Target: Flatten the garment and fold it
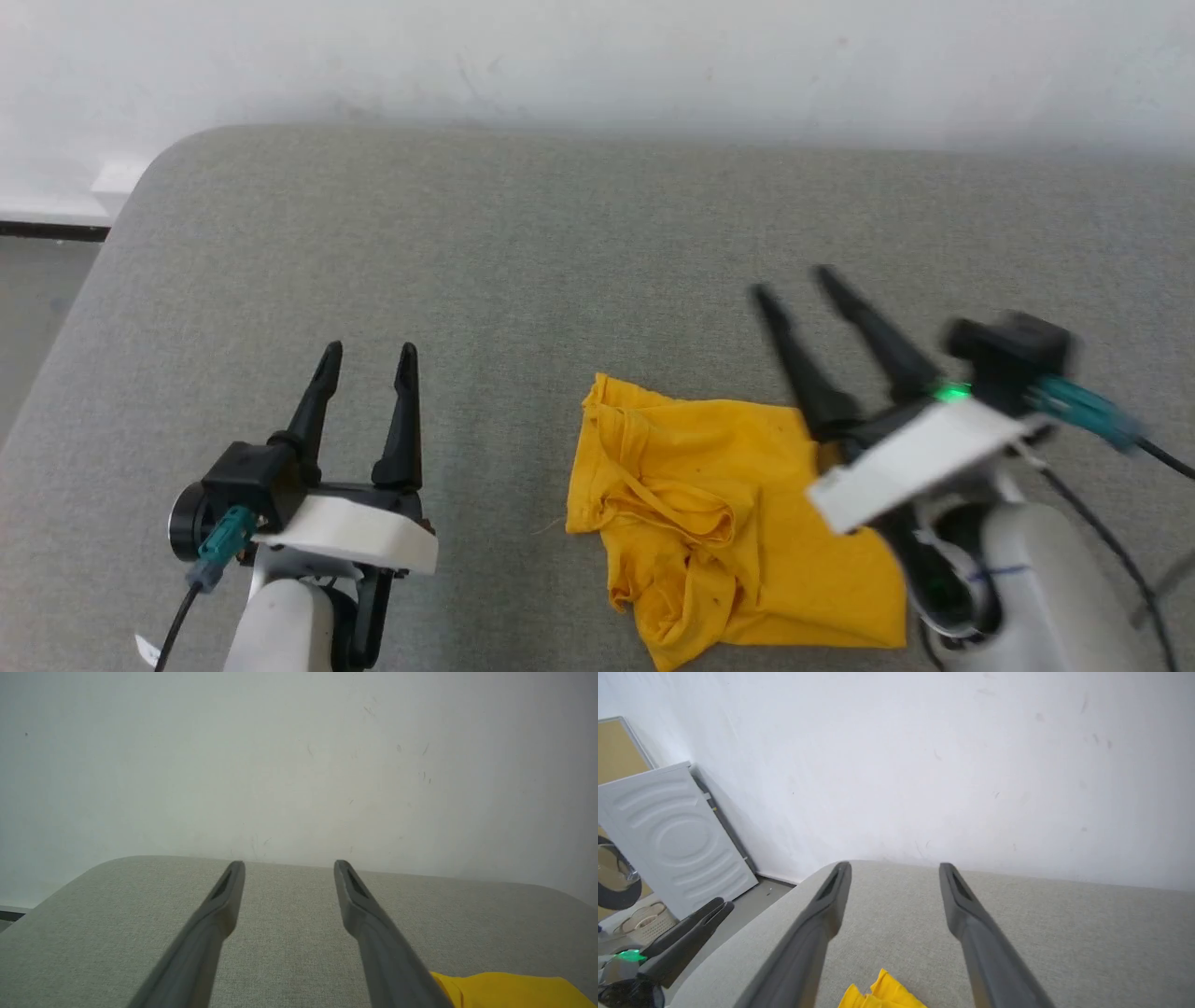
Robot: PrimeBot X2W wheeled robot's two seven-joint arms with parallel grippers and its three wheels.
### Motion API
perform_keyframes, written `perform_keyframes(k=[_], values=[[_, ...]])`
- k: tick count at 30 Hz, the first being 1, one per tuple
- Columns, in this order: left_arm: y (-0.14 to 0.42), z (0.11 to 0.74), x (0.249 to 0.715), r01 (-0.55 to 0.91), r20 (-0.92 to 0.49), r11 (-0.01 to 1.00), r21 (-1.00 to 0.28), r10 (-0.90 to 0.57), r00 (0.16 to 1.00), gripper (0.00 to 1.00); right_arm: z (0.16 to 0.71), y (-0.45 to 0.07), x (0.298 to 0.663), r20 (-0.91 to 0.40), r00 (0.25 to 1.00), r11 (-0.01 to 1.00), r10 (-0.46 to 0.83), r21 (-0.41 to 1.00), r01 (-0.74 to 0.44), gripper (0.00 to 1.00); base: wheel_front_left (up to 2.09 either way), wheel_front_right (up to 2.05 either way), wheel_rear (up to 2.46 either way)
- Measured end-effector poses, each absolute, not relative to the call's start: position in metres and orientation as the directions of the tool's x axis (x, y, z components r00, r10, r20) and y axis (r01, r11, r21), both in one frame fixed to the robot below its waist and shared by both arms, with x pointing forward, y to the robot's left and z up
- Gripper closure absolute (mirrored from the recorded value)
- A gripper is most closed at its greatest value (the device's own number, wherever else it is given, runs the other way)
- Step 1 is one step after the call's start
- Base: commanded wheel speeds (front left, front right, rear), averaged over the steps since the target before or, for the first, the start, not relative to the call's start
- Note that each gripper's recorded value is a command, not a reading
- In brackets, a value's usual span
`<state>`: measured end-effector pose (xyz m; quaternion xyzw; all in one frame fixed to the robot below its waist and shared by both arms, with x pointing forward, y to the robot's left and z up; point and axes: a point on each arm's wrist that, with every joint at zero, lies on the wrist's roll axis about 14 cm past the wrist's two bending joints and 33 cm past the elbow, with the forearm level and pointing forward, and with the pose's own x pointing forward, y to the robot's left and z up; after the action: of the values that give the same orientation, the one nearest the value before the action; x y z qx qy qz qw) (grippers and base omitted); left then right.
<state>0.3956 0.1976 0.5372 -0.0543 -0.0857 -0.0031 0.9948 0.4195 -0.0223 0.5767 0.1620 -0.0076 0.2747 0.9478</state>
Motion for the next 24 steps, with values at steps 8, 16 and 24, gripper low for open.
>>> perform_keyframes(k=[8, 16, 24], values=[[0.189, 0.542, 0.398, 0.041, 0.186, 0.993, -0.109, -0.021, 0.982, 0.0, 0.548, -0.136, 0.408, 0.102, 0.977, 0.905, 0.187, 0.369, -0.212, 0.0, 0.0, 0.0, 0.0], [0.183, 0.539, 0.401, 0.059, 0.178, 0.992, -0.11, -0.039, 0.983, 0.0, 0.465, -0.167, 0.385, -0.207, 0.97, 0.921, 0.126, 0.388, -0.036, 0.0, 0.0, 0.0, 0.0], [0.183, 0.538, 0.399, 0.058, 0.175, 0.992, -0.109, -0.038, 0.984, 0.0, 0.404, -0.152, 0.361, -0.444, 0.872, 0.876, 0.204, 0.481, 0.04, 0.0, 0.0, 0.0, 0.0]])
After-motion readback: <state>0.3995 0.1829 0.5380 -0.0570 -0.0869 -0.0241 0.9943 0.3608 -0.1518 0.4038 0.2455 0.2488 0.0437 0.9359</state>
